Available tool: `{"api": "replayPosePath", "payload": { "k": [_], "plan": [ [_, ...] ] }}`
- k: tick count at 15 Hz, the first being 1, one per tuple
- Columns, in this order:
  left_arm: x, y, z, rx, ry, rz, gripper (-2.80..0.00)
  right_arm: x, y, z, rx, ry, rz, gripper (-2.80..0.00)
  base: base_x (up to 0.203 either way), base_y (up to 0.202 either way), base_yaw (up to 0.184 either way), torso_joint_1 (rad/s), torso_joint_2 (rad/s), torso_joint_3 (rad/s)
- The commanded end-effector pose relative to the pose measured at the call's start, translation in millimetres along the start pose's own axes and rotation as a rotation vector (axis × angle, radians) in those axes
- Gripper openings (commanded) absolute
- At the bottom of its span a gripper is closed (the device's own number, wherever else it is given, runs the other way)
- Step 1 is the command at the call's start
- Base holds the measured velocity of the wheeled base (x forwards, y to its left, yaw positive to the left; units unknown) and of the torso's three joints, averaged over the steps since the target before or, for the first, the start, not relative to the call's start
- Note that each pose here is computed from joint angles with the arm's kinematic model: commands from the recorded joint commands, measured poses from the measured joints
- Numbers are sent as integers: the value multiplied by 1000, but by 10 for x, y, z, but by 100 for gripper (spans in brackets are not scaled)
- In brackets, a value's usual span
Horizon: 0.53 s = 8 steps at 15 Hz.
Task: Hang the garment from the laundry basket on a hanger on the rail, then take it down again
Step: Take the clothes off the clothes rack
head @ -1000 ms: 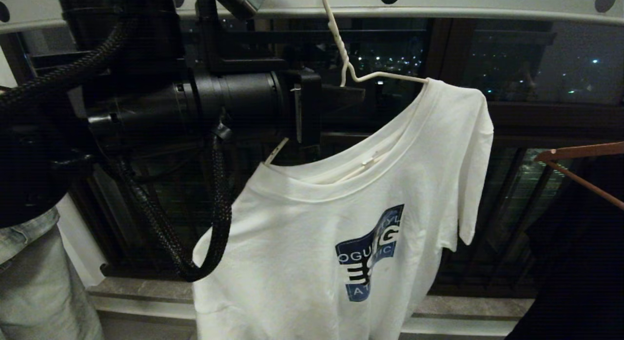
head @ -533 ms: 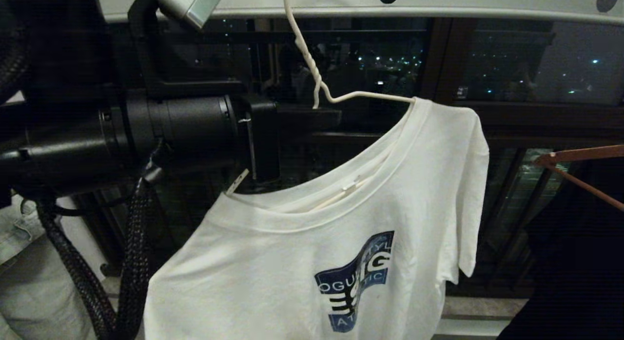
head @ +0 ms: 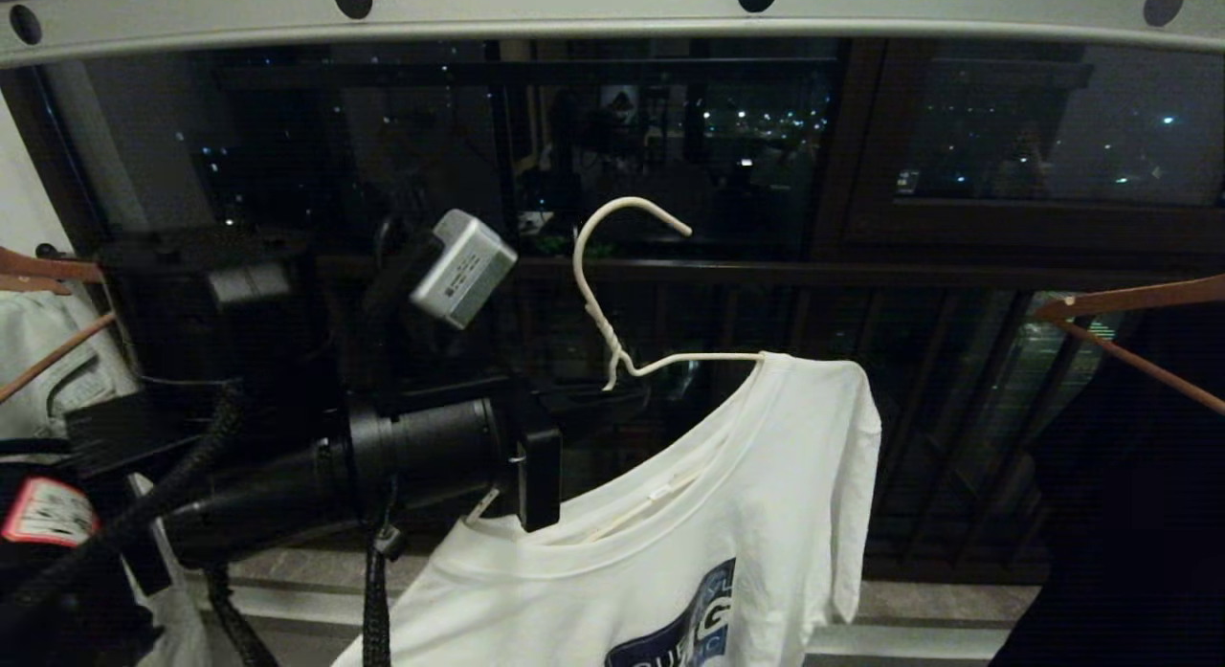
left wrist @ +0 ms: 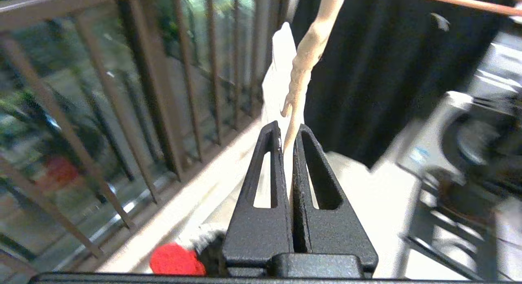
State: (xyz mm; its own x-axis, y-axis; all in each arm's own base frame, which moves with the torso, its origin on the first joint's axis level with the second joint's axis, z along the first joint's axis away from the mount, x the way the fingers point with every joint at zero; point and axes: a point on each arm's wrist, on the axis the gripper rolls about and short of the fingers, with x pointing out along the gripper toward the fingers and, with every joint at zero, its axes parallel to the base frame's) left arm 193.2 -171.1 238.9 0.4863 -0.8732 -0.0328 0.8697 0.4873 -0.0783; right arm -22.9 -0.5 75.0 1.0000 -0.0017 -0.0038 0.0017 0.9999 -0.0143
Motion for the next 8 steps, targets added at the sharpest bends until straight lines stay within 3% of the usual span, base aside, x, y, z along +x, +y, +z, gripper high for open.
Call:
{"api": "replayPosePath", "payload": {
  "k": [1, 8],
  "plan": [
    [85, 139, -170, -43, 3, 34, -280, 1, 0, 0, 0, 1, 0, -280, 0, 0, 0, 0, 0, 0],
    [308, 389, -280, -65, 38, 83, -280, 1, 0, 0, 0, 1, 0, -280, 0, 0, 0, 0, 0, 0]
  ]
}}
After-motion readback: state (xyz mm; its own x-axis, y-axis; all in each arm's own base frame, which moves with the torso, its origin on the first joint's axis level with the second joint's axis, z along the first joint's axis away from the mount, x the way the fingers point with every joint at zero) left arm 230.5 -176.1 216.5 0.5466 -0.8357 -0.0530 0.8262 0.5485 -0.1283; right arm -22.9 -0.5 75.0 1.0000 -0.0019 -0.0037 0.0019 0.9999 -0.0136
